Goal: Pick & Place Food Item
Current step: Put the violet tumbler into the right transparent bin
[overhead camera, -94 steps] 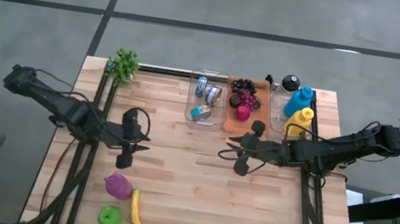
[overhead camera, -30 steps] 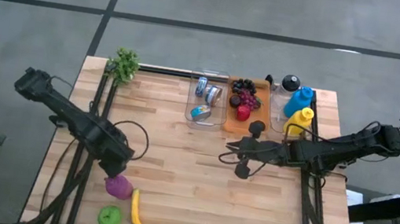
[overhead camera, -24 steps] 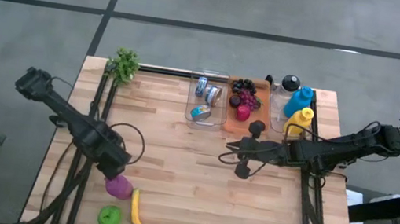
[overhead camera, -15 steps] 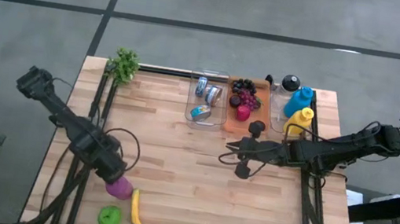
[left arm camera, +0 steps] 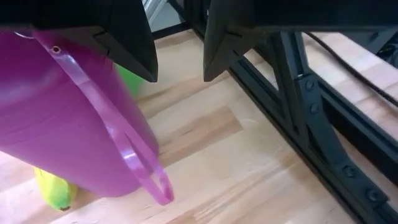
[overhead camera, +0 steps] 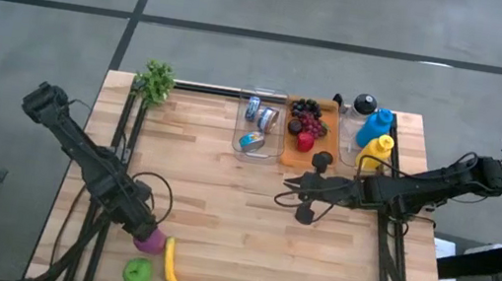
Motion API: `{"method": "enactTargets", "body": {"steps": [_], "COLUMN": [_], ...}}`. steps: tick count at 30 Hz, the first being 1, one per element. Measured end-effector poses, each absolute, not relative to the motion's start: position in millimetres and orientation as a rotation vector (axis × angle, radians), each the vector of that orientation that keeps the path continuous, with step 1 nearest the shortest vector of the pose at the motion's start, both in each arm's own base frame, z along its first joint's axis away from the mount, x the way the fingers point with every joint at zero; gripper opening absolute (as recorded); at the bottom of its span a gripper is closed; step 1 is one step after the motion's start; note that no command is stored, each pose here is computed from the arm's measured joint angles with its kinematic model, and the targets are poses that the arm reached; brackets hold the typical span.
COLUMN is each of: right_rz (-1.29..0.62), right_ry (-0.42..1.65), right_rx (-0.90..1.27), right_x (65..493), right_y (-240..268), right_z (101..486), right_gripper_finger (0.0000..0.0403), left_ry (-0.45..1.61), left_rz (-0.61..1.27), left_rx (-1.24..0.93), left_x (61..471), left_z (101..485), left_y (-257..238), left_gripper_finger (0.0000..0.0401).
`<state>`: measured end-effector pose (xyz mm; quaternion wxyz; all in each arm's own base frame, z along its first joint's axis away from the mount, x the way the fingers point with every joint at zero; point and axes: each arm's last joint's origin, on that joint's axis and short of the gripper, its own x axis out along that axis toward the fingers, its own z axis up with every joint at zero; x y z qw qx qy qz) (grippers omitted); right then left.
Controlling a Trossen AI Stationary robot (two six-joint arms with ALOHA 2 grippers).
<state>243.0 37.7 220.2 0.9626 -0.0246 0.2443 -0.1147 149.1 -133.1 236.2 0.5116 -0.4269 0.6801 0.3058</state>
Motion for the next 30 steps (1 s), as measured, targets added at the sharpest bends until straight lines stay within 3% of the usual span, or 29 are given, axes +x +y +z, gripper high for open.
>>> {"method": "enactTargets", "body": {"steps": [30], "right_rz": [-0.237], "right_ry": [0.492], "right_rx": [-0.032], "right_x": [243.0], "right_y": [37.7], "right_z": [220.3], "right_gripper_finger": [0.0034], "left_ry": [1.567], "left_rz": [0.745], "left_rx": [-0.932], "left_x": [129.1], "left_z": [251.5], "left_y": [-113.1], "left_gripper_finger": [0.013]}}
